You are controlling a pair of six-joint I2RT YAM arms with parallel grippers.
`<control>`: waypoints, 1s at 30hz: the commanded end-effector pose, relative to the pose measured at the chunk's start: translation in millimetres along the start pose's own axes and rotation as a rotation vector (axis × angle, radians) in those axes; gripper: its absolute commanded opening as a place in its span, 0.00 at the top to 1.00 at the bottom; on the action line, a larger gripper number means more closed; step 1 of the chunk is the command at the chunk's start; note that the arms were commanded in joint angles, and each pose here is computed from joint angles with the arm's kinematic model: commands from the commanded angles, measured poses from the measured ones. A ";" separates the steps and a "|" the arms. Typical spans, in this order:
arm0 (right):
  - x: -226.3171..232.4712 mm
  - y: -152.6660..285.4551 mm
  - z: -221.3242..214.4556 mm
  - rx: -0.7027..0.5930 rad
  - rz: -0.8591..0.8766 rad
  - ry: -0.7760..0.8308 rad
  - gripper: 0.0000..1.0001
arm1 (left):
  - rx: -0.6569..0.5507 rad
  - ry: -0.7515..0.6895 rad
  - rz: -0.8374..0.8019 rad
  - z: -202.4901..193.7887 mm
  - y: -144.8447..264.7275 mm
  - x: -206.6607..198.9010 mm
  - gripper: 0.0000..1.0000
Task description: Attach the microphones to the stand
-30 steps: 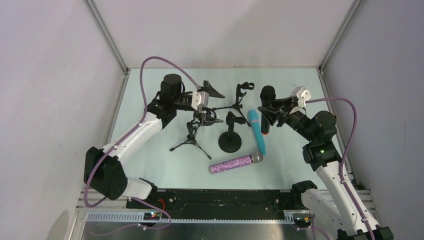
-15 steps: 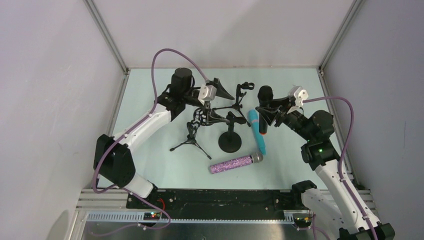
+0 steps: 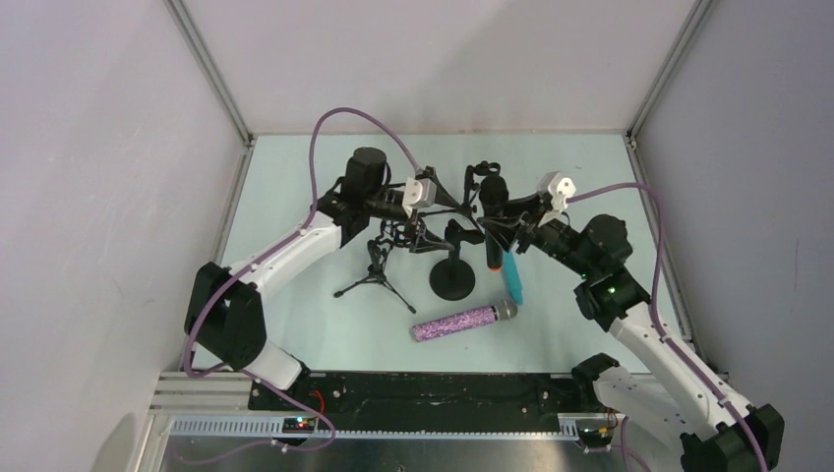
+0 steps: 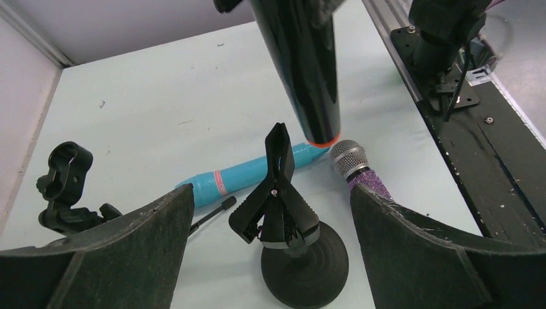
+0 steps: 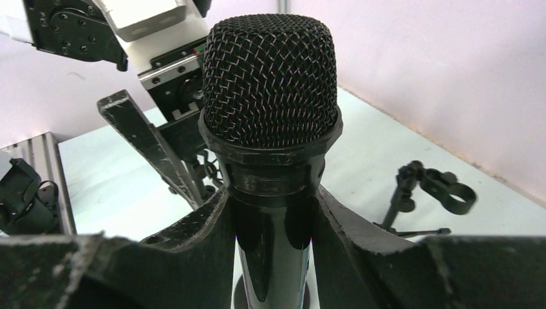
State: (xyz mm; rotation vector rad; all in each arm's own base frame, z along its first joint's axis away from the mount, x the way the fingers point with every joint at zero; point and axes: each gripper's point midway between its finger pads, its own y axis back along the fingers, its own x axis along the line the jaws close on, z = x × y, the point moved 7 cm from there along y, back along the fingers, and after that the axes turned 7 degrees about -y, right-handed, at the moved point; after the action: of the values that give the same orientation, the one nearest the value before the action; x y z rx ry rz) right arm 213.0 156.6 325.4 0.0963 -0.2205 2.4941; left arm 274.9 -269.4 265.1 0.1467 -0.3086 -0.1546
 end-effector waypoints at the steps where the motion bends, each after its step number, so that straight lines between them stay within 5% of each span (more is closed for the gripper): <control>1: 7.3 -15.9 17.3 -0.111 0.002 0.072 1.00 | 0.028 -0.024 0.030 -2.8 -1.2 -0.9 0.06; 30: 3.2 -19.0 20.7 -0.140 -0.078 0.118 1.00 | 0.167 -0.084 0.116 -18.7 -3.7 -1.5 0.13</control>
State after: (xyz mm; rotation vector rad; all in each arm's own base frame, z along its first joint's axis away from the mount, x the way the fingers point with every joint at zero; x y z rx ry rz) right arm 227.2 179.1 326.5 0.0125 -0.2570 2.4420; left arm 279.5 -271.1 238.4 0.2791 -0.3484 -0.0478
